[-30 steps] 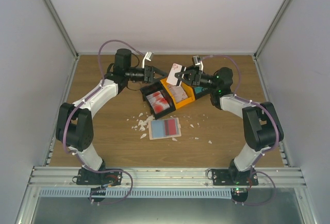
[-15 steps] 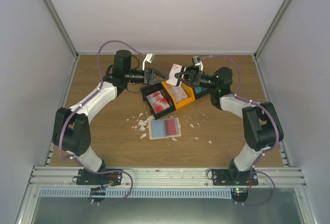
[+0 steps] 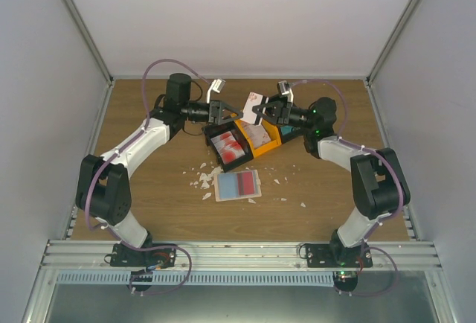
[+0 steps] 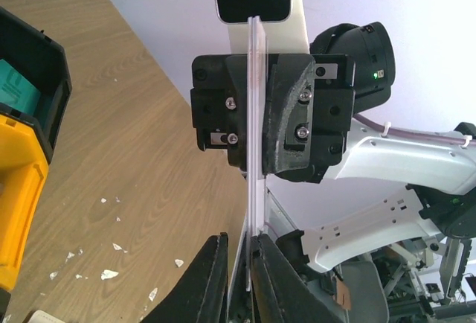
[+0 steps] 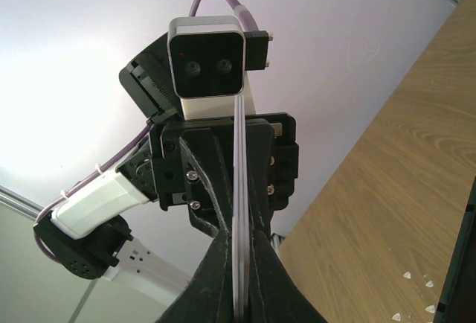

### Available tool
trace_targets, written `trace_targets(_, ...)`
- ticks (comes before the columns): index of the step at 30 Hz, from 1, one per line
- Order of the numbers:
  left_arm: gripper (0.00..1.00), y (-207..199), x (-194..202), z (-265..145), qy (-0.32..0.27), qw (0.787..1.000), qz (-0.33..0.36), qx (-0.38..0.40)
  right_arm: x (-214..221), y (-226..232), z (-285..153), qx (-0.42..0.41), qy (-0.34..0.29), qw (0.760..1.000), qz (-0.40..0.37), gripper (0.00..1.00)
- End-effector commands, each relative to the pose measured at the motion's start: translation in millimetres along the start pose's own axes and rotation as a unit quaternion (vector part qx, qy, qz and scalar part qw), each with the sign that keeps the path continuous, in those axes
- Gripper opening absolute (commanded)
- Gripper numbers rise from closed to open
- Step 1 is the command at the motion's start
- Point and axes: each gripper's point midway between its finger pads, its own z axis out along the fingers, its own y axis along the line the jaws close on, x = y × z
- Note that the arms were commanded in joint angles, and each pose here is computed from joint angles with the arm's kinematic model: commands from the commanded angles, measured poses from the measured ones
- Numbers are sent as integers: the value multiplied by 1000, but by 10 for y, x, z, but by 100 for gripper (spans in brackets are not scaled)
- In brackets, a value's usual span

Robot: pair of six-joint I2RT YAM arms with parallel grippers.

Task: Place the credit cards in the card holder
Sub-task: Insert the credit card into the card holder.

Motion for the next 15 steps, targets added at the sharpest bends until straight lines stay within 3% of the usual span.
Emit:
trace_targets(1,14,-21,26,-21,-3,1000,9,3,16,180,-30,-16,4,1000,-24,0)
trace_targets(15,18,18,85,1,8,1000,-4,15,57,302,-48,-40,11,999,-27,0)
